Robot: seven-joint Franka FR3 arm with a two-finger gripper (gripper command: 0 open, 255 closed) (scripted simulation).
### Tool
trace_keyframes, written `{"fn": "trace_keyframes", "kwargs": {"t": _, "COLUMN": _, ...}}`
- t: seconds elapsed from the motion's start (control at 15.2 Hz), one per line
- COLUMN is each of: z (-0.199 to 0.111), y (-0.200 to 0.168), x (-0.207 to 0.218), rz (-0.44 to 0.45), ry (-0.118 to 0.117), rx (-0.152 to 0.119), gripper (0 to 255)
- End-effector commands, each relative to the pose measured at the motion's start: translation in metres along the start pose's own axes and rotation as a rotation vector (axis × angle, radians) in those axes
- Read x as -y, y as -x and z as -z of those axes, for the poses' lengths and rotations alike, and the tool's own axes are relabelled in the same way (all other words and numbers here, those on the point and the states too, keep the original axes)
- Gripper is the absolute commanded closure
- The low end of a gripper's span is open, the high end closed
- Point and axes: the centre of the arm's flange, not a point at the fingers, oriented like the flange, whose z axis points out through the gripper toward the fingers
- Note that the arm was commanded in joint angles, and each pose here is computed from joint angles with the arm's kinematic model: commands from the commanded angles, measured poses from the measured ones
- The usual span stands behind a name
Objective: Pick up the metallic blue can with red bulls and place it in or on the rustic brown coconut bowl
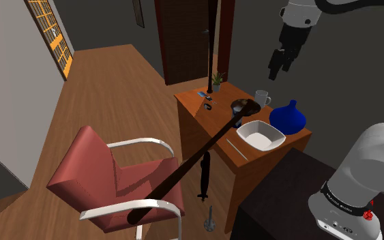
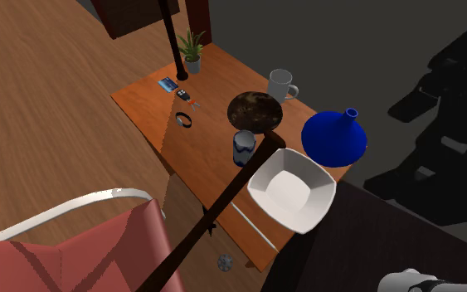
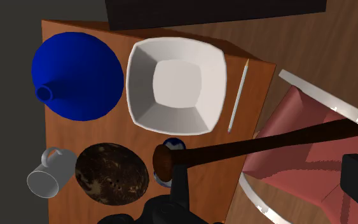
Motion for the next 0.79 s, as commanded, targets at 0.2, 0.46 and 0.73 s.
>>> {"fn": "trace_keyframes", "kwargs": {"t": 0.2, "z": -0.033, "y": -0.014, "x": -0.018, "rz": 0.011, "ry": -0.02, "rx": -0.01, "gripper": 0}}
{"fn": "trace_keyframes", "kwargs": {"t": 0.46, "z": -0.078, "y": -0.033, "x": -0.04, "rz": 0.025, "ry": -0.047, "rx": -0.024, "gripper": 0}}
{"fn": "trace_keyframes", "kwargs": {"t": 0.73, "z": -0.124, "y": -0.054, "x": -0.06, "rz": 0.04, "ry": -0.073, "rx": -0.037, "gripper": 0}}
